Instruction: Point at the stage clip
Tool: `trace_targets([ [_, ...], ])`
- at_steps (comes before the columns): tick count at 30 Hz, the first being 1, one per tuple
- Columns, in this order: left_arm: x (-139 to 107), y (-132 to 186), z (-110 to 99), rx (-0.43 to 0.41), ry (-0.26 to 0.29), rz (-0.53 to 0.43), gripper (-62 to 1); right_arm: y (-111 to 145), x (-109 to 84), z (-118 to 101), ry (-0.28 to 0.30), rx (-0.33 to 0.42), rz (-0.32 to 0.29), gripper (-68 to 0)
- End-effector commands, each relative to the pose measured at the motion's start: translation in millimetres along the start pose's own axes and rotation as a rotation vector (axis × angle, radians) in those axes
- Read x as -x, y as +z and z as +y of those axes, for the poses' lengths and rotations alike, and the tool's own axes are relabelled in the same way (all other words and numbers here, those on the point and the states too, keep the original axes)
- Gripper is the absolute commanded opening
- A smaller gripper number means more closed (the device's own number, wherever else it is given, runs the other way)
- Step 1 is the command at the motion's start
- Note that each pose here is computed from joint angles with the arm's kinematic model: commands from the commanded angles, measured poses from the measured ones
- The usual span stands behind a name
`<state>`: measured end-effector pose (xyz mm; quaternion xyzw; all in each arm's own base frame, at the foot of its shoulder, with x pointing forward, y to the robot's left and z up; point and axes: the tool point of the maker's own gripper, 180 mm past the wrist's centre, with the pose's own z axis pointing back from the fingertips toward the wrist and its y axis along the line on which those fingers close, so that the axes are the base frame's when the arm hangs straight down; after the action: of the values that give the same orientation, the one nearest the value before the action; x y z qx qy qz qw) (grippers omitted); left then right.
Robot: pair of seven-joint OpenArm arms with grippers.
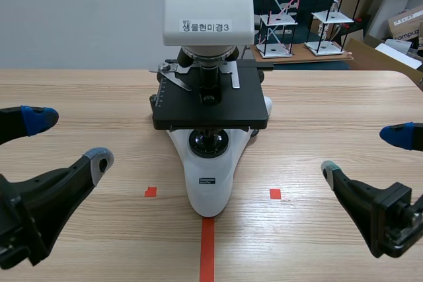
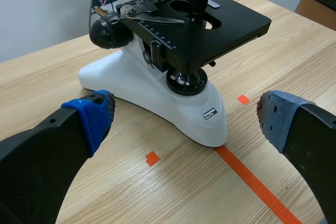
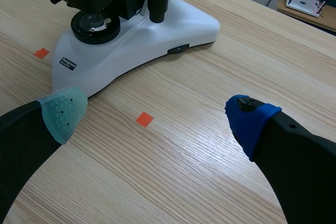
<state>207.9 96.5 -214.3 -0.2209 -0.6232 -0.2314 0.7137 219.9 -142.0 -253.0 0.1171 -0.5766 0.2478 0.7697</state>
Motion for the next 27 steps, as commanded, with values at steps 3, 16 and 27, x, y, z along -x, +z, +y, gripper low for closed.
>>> trace_targets([
  [3,-4.6,0.1,-1.9,0.002,0.002,-0.009,-4.2,-1.0,-7.9,-3.6,0.005,0.01,-0.029,-9.7],
  [16,-5.9,0.1,-1.8,0.002,0.002,-0.017,-4.2,-1.0,-7.8,-3.6,0.005,0.01,-0.028,-9.7],
  [27,-5.9,0.1,-1.8,0.002,0.002,-0.017,-18.7,-1.0,-7.8,-3.6,0.005,0.01,-0.028,-9.7],
])
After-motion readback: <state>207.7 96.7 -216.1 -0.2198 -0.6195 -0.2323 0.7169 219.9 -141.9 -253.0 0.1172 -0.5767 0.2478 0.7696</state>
